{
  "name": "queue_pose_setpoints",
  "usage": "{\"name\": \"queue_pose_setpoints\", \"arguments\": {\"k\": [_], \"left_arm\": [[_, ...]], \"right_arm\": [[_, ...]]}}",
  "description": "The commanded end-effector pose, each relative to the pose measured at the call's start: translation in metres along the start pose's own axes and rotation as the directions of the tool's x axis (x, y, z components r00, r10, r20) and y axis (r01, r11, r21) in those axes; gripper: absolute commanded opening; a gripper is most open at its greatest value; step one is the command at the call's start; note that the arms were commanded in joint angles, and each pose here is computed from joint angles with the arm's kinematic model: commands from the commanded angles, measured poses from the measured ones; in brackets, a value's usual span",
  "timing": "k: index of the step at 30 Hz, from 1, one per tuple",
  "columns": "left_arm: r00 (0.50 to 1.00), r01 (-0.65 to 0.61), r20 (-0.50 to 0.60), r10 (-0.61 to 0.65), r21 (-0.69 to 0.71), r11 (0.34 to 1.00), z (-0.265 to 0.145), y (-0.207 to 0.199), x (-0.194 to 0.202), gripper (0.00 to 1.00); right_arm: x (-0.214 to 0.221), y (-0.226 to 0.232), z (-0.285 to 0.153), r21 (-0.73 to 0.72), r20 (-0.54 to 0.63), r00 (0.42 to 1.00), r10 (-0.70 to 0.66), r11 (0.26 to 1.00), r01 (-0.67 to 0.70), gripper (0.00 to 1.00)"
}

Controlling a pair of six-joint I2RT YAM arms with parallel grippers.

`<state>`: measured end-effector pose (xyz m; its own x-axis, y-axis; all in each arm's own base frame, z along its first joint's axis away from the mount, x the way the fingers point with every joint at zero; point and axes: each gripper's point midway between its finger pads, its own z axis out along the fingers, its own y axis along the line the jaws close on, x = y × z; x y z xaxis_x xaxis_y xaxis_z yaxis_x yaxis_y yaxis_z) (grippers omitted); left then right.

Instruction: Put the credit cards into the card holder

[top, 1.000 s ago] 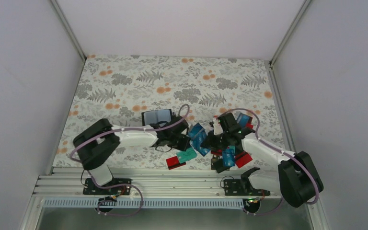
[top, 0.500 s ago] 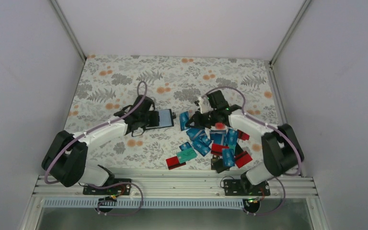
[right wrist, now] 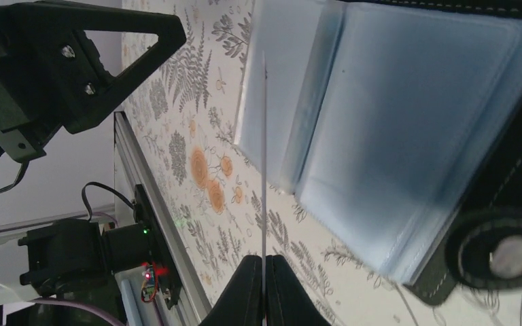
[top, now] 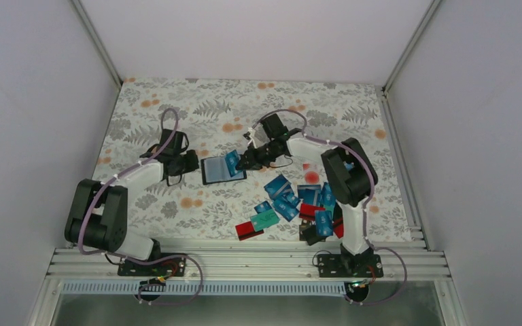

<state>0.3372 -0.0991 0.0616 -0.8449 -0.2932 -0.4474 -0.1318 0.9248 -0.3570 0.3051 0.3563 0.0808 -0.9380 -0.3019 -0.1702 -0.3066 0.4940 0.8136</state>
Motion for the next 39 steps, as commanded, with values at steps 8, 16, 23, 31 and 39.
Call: {"name": "queue_pose_setpoints", "arguments": {"k": [8, 16, 23, 31, 39], "left_arm": [[0.998, 0.001, -0.055, 0.0, 0.025, 1.0, 0.026, 0.014, 0.01, 0.02], [0.996, 0.002, -0.089, 0.002, 0.035, 0.999, 0.036, 0.015, 0.018, 0.02], [0.993, 0.004, -0.119, 0.002, 0.051, 0.999, 0.043, 0.015, 0.026, 0.02], [0.992, 0.008, -0.128, 0.0, 0.066, 0.998, 0.046, 0.013, 0.028, 0.02], [0.991, 0.007, -0.131, 0.002, 0.066, 0.998, 0.046, 0.014, 0.031, 0.02]], "right_arm": [[0.001, -0.013, 0.028, -0.017, -0.109, 0.994, 0.01, 1.0, -0.012, 0.04], [0.002, -0.017, 0.037, -0.033, -0.133, 0.991, 0.016, 0.999, -0.021, 0.04], [-0.001, -0.015, 0.04, -0.053, -0.142, 0.99, 0.014, 0.998, -0.022, 0.04], [-0.001, -0.019, 0.045, -0.057, -0.164, 0.985, 0.046, 0.997, -0.056, 0.04], [-0.004, -0.007, 0.035, -0.068, -0.138, 0.99, 0.032, 0.997, -0.042, 0.04]]}}
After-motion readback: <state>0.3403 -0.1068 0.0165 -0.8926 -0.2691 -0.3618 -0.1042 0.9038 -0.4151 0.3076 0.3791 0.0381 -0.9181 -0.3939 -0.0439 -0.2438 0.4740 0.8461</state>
